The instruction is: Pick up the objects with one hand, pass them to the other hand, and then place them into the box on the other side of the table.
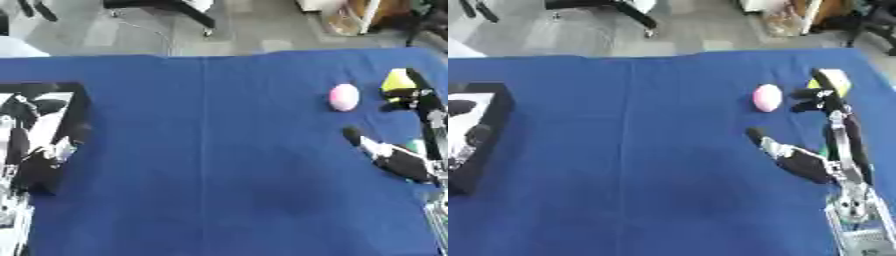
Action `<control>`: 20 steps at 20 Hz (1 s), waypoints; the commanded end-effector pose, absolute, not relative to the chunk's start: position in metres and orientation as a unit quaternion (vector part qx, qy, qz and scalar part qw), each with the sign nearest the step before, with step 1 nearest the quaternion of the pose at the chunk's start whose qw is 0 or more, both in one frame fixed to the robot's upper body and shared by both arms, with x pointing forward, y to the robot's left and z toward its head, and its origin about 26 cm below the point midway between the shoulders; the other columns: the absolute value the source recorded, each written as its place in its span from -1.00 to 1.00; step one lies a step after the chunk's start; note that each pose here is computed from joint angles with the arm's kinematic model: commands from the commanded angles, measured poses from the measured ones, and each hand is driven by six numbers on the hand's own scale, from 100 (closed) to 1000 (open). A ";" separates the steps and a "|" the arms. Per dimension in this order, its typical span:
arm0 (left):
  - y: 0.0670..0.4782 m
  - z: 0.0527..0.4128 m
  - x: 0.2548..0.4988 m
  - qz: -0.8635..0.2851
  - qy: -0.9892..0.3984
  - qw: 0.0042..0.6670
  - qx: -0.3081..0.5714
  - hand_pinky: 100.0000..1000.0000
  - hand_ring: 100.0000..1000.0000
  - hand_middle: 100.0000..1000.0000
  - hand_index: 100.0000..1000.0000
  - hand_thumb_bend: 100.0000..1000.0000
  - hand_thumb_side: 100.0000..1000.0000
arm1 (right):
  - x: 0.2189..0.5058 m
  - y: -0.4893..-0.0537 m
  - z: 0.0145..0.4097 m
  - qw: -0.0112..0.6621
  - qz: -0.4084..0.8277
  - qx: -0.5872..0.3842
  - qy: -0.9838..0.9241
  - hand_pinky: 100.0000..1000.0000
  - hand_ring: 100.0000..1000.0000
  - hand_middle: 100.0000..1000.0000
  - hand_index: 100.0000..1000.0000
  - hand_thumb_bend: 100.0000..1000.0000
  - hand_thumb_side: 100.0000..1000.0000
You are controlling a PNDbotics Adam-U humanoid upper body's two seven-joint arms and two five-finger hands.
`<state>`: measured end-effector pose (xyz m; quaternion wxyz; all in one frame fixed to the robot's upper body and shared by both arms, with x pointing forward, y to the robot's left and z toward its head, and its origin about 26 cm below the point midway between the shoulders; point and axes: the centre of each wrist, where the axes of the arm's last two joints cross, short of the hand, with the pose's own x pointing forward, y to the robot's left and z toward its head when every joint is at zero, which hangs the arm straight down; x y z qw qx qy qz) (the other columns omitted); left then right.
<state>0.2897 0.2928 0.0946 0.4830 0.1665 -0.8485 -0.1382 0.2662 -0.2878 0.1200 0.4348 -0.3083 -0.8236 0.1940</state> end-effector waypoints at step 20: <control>0.300 0.101 0.289 -0.166 -0.846 0.476 0.173 0.45 0.28 0.46 0.53 0.41 -0.03 | 0.249 -0.372 0.170 0.480 0.417 -0.347 -0.690 0.80 0.45 0.49 1.00 0.16 -0.47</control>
